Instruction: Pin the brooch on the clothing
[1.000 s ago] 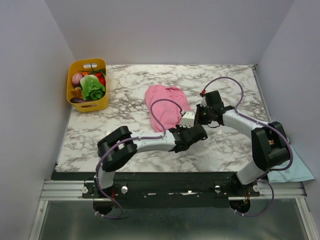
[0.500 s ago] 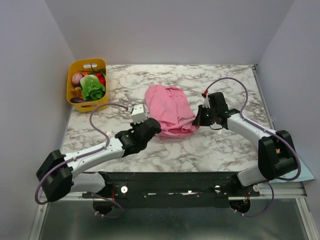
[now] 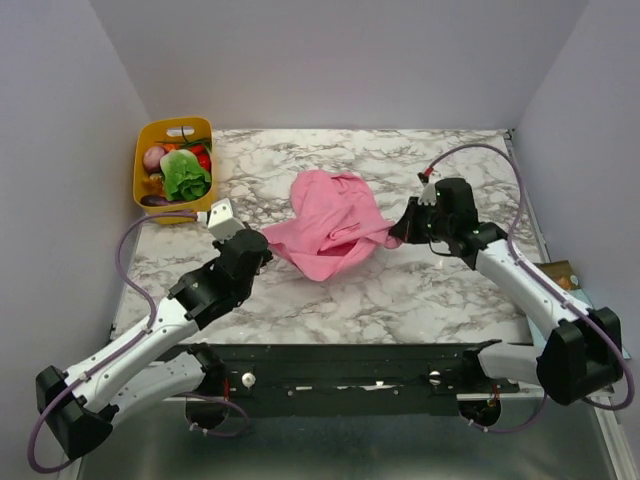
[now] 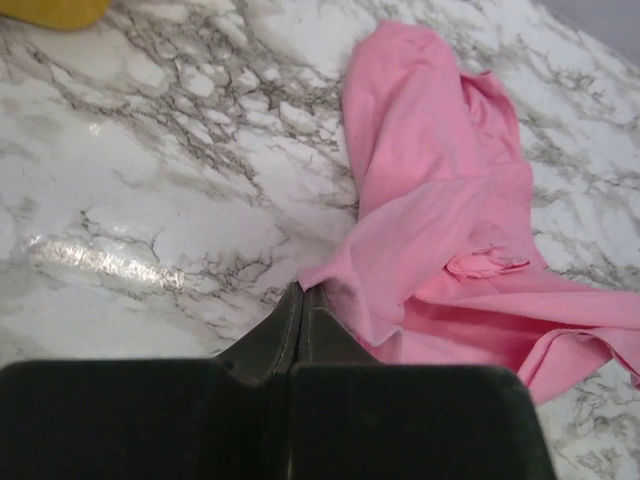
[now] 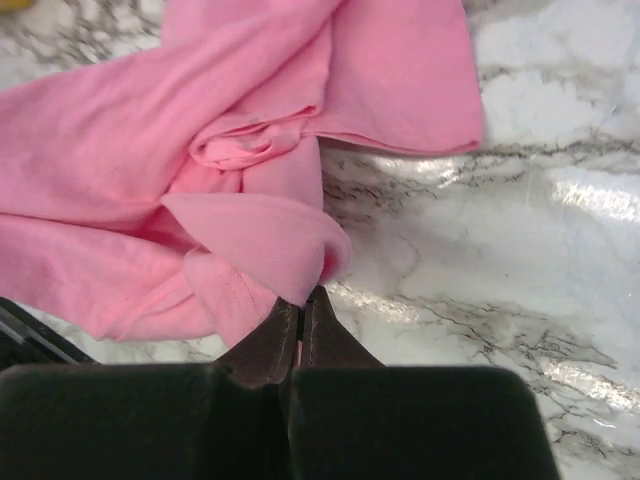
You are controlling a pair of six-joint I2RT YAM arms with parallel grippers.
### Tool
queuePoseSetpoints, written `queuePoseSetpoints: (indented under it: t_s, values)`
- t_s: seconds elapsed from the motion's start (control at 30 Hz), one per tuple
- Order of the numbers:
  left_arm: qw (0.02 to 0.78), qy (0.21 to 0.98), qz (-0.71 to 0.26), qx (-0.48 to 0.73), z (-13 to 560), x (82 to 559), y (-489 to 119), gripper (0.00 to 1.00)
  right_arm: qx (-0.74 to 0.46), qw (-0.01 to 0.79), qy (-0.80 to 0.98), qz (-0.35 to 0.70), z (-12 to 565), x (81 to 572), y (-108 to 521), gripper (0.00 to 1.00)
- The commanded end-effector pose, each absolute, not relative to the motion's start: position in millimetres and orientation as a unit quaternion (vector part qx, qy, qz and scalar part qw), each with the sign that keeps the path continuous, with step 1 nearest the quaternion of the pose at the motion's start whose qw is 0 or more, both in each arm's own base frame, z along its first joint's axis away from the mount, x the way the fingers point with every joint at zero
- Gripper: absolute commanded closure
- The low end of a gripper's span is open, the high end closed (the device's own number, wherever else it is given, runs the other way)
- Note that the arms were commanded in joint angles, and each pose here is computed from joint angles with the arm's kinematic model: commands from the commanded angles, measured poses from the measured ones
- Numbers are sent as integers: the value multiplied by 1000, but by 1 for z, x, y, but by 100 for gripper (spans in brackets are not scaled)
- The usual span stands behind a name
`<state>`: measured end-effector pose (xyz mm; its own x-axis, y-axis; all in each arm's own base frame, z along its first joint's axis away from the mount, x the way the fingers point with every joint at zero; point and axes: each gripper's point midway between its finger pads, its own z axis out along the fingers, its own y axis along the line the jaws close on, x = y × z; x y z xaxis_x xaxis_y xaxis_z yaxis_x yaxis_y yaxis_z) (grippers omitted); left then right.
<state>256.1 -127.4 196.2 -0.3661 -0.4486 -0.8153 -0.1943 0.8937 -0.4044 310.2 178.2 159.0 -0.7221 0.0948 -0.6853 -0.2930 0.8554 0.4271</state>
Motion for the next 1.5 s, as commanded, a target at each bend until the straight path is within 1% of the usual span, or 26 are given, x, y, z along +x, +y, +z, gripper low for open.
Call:
queuePoseSetpoints:
  t_s: [0.0,0.03,0.1,0.2,0.23,0.47,0.5,0.57,0.6,0.8,0.93,1.2,1.33,1.47]
  values:
    - [587,777,-115,-195,264,264,-112,100,-64,453,843,282,241,314,176,99]
    - [595,774,-110,-187,274,265,-111,100,-66,461,839,283,252,311,175,99]
    - [613,757,-123,-188,304,268,-111,100,-71,503,810,295,296,305,172,99]
    - [642,734,-133,-179,344,270,-110,100,-81,538,779,311,339,291,170,99]
    - [649,727,-136,-178,355,270,-109,100,-85,556,764,317,361,286,169,99]
    - [709,663,-164,-175,451,259,-93,100,-108,635,683,345,455,245,160,99]
    - [722,647,-174,-172,472,254,-89,100,-111,642,675,347,463,241,159,99]
    - [734,633,-182,-166,493,249,-86,100,-120,657,654,356,483,227,157,99]
    - [743,621,-193,-158,512,244,-84,100,-123,663,645,360,490,221,156,99]
    - [769,577,-242,-127,571,222,-81,100,-152,695,592,379,532,178,149,99]
    - [774,567,-263,-100,594,212,-85,100,-167,727,545,383,566,144,140,99]
    - [787,514,-331,-82,632,180,-80,100,-186,760,476,402,603,95,129,99]
    - [788,505,-344,-75,639,175,-81,100,-191,764,466,404,609,86,128,99]
    - [788,515,-328,-80,637,183,-82,100,-185,764,472,399,606,94,128,99]
